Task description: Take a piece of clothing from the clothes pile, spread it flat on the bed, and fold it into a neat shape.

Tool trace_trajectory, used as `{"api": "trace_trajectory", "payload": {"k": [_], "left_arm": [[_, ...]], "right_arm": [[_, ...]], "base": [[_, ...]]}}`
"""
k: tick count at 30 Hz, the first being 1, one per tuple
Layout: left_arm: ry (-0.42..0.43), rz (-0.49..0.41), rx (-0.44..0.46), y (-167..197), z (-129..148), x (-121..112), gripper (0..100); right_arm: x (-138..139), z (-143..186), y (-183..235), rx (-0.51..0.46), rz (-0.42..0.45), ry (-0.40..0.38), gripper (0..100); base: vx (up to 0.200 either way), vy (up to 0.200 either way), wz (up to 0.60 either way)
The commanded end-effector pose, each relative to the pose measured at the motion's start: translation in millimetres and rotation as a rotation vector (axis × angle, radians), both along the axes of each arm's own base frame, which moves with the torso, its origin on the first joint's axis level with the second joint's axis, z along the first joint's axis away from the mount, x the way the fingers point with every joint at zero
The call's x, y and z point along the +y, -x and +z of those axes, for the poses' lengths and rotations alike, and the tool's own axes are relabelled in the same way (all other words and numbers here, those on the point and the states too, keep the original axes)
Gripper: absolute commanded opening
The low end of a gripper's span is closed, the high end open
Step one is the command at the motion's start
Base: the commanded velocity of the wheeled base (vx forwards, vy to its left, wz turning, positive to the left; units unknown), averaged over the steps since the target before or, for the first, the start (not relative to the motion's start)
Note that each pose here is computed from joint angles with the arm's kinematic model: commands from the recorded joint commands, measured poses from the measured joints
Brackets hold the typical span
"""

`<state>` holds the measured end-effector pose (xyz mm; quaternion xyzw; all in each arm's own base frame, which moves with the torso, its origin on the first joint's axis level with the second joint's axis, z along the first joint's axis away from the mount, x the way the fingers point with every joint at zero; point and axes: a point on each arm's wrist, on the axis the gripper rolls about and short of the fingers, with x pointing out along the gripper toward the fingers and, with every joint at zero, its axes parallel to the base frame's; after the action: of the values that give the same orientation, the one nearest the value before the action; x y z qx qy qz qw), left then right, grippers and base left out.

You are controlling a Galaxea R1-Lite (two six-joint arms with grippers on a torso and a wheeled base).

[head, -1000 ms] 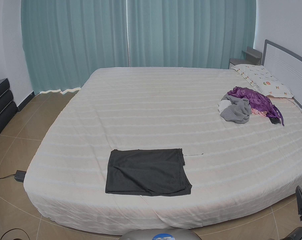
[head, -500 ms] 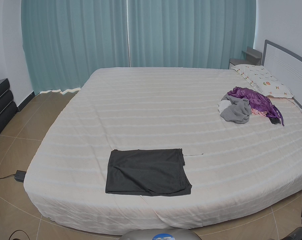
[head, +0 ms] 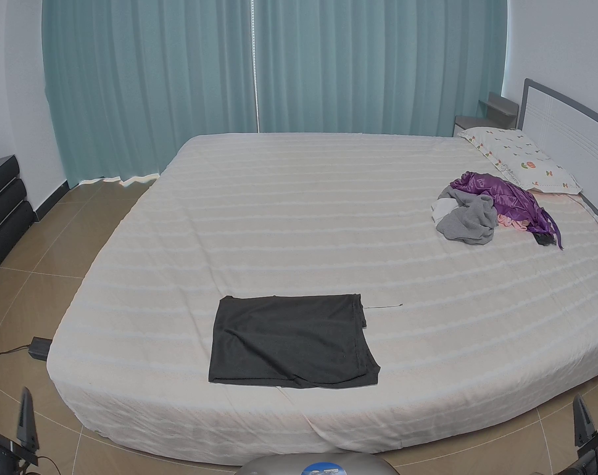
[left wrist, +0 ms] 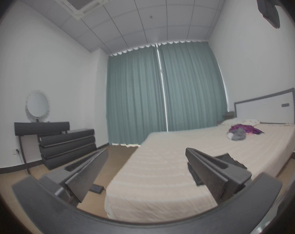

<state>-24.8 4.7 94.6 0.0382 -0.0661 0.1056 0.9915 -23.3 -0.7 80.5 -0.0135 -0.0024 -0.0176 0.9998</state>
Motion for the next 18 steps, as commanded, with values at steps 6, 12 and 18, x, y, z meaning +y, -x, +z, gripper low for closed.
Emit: {"api": "trace_trajectory", "payload": {"k": [6,12,18], "left_arm": [[0.056,-0.225,0.078,-1.9,-13.3,-4.8,100],[0.077,-0.241,0.076,-1.9,-13.3,-5.1,100],[0.074,-0.184,0.132,-2.0,-19.1,-3.9,100]], "right_arm": [[0.8,-4.8,0.1,0.016,0.037,-0.019,100],[0.9,-5.2,0.0,0.017,0.041,-0.024,100],[0.9,-4.9,0.0,0.014,0.041,-0.024,100]], "base": [[0.0,0.0,0.0],[0.0,0.0,0.0],[0.0,0.0,0.0]]}}
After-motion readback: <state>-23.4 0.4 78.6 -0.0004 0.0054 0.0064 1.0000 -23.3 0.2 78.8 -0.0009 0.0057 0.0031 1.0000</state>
